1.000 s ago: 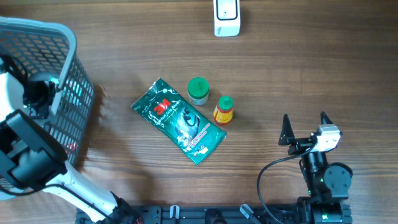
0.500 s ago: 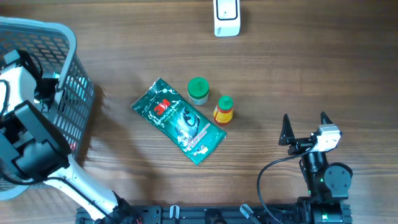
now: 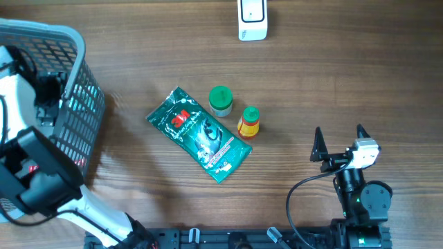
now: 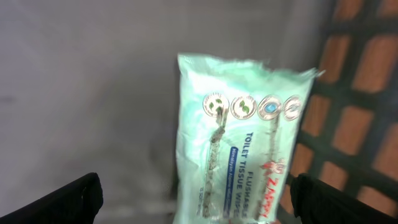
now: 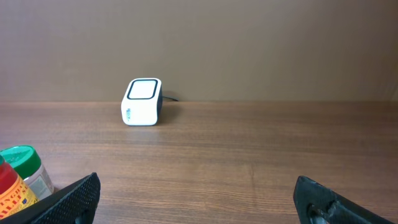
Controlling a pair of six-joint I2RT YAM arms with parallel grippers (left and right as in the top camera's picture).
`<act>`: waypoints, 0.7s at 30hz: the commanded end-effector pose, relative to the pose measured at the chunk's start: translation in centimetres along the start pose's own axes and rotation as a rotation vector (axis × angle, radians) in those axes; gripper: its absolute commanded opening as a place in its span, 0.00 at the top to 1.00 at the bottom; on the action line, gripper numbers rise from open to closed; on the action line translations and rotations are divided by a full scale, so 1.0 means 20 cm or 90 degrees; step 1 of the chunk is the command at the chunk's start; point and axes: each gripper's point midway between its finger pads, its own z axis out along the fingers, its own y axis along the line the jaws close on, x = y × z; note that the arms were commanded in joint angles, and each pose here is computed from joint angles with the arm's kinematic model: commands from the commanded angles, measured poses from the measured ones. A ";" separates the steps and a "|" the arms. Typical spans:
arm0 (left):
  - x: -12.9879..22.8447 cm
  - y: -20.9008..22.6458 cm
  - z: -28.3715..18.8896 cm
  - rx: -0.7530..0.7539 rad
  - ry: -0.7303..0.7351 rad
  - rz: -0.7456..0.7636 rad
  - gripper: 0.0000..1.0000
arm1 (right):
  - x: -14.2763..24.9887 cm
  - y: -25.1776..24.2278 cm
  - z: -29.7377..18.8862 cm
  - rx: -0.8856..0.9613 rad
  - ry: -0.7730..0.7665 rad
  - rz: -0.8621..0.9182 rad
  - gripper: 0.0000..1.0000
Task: Scan the item barcode
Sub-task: 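Reach the left gripper into the basket and grasp the light-blue tissue pack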
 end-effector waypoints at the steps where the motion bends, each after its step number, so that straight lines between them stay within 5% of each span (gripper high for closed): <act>1: 0.12 -0.01 0.15 -0.018 0.025 0.031 0.00 | -0.01 0.01 0.00 -0.005 -0.005 -0.006 0.00; 5: 0.16 0.00 0.25 -0.026 0.030 0.041 0.02 | -0.01 0.01 0.00 -0.005 -0.005 -0.006 0.00; 9: 0.15 0.15 0.31 -0.096 0.005 0.040 0.35 | -0.01 0.01 0.00 -0.005 -0.005 -0.006 0.00; 12: 0.12 0.19 0.25 -0.118 -0.014 0.039 0.40 | -0.01 0.01 0.00 -0.005 -0.005 -0.006 0.00; 15: 0.04 0.14 0.00 -0.058 -0.058 0.025 0.59 | -0.01 0.01 0.00 -0.005 -0.005 -0.006 0.00; 21: -0.05 0.07 -0.64 0.110 -0.179 0.000 0.54 | -0.01 0.01 0.00 -0.005 -0.005 -0.006 0.00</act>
